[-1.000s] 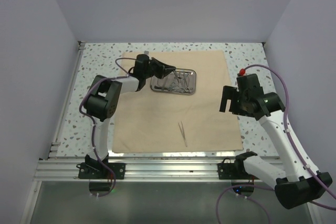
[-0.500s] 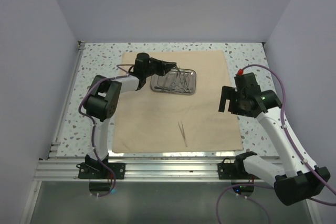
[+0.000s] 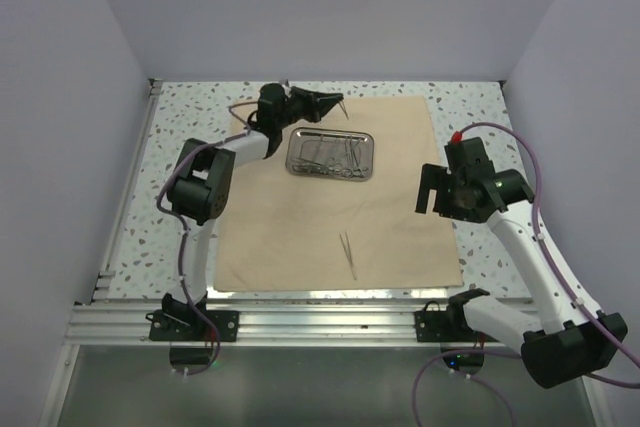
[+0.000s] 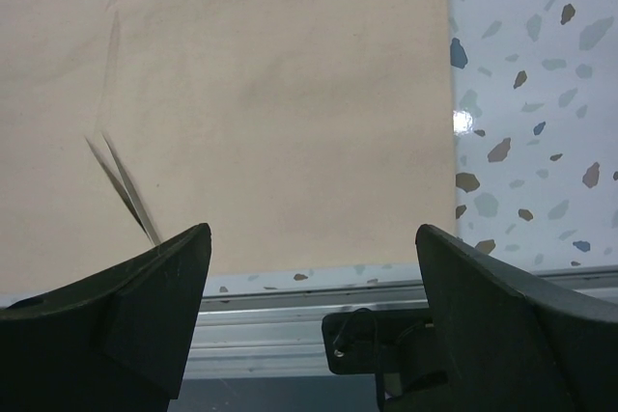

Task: Open and lay out the surgical kit
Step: Pick up the medical item from the container, then place the medical item in the surgical kit.

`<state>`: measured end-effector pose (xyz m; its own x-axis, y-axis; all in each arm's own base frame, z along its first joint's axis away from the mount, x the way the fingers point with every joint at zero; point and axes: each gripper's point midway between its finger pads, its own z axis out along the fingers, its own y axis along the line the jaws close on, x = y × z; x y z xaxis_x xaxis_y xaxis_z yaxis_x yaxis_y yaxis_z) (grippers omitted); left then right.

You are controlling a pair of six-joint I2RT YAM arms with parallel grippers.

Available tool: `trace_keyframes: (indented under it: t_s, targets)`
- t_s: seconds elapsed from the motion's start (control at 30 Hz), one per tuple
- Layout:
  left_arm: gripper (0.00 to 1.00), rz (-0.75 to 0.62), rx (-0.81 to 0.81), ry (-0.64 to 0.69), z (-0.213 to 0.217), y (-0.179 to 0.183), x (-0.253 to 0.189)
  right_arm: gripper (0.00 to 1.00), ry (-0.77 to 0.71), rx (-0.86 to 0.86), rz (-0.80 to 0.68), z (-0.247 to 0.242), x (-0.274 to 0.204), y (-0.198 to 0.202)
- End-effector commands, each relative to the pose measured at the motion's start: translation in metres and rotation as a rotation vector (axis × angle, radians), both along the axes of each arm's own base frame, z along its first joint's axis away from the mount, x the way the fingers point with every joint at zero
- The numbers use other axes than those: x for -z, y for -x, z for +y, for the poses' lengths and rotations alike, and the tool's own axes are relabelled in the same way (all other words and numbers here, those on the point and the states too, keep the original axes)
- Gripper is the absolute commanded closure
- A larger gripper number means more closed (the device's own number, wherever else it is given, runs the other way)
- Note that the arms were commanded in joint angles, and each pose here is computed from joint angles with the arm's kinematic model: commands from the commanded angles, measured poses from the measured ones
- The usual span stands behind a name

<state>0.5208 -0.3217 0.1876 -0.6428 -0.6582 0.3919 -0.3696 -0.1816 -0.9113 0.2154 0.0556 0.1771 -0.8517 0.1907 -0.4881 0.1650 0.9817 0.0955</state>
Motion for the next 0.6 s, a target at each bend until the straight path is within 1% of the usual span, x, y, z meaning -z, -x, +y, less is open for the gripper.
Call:
trace_keyframes:
  t_s: [0.0, 0.03, 0.07, 0.1, 0.13, 0.17, 0.2, 0.23, 0.27, 0.3, 0.33, 0.37, 0.4, 0.43, 0.5, 0.53, 0.57]
  targets:
    - [1.0, -0.261, 0.148, -0.043, -0.022, -0.018, -0.055, 0.09, -0.033, 0.0, -0.002, 0.006, -0.005, -0.001]
    - [1.0, -0.293, 0.191, -0.094, -0.028, -0.022, -0.057, 0.1, -0.034, 0.0, -0.003, 0.006, -0.005, -0.002]
    - [1.0, -0.476, 0.246, -0.194, -0.038, -0.029, -0.082, 0.1, -0.034, 0.002, -0.002, 0.006, -0.005, -0.002]
    - [1.0, -0.38, 0.296, -0.294, -0.038, -0.028, -0.059, 0.1, -0.034, 0.002, -0.003, 0.006, -0.006, -0.002]
    - [1.0, -0.394, 0.324, -0.367, -0.037, -0.027, -0.056, 0.1, -0.032, 0.002, -0.01, 0.005, -0.007, -0.002]
    - [1.0, -0.494, 0.325, -0.492, -0.03, -0.028, -0.064, 0.1, -0.026, 0.005, -0.013, 0.004, -0.008, -0.002]
    - [1.0, -0.416, 0.36, -0.57, -0.021, -0.016, -0.043, 0.1, -0.021, 0.009, -0.019, 0.003, -0.01, -0.003]
    - [1.0, -0.401, 0.375, -0.641, -0.011, -0.001, -0.039, 0.1, -0.018, 0.008, -0.025, 0.002, -0.011, -0.003]
    - [1.0, -0.421, 0.37, -0.775, 0.003, 0.002, -0.023, 0.1, -0.01, 0.004, -0.026, 0.001, -0.012, -0.002]
    - [1.0, -0.402, 0.381, -0.85, 0.012, 0.012, -0.012, 0.1, -0.003, 0.006, -0.034, -0.001, -0.014, -0.003]
    - [1.0, -0.351, 0.42, -0.931, 0.022, 0.04, -0.001, 0.1, 0.01, 0.008, -0.035, -0.003, -0.015, -0.004]
    - [1.0, -0.346, 0.412, -1.062, 0.037, 0.046, 0.012, 0.1, 0.018, 0.002, -0.035, -0.004, -0.017, -0.004]
    - [1.0, -0.315, 0.434, -1.13, 0.045, 0.061, 0.022, 0.1, 0.021, 0.0, -0.046, -0.004, -0.022, -0.005]
    - [1.0, -0.309, 0.454, -1.231, 0.05, 0.084, 0.032, 0.09, 0.026, -0.005, -0.043, -0.005, -0.023, -0.005]
    - [1.0, -0.295, 0.481, -1.302, 0.051, 0.11, 0.041, 0.09, 0.024, -0.011, -0.053, -0.004, -0.028, -0.007]
    - [1.0, -0.295, 0.528, -1.329, 0.044, 0.139, 0.05, 0.09, 0.023, -0.017, -0.052, -0.004, -0.03, -0.007]
    - [1.0, -0.282, 0.527, -1.344, 0.042, 0.151, 0.056, 0.09, 0.021, -0.02, -0.051, -0.003, -0.031, -0.007]
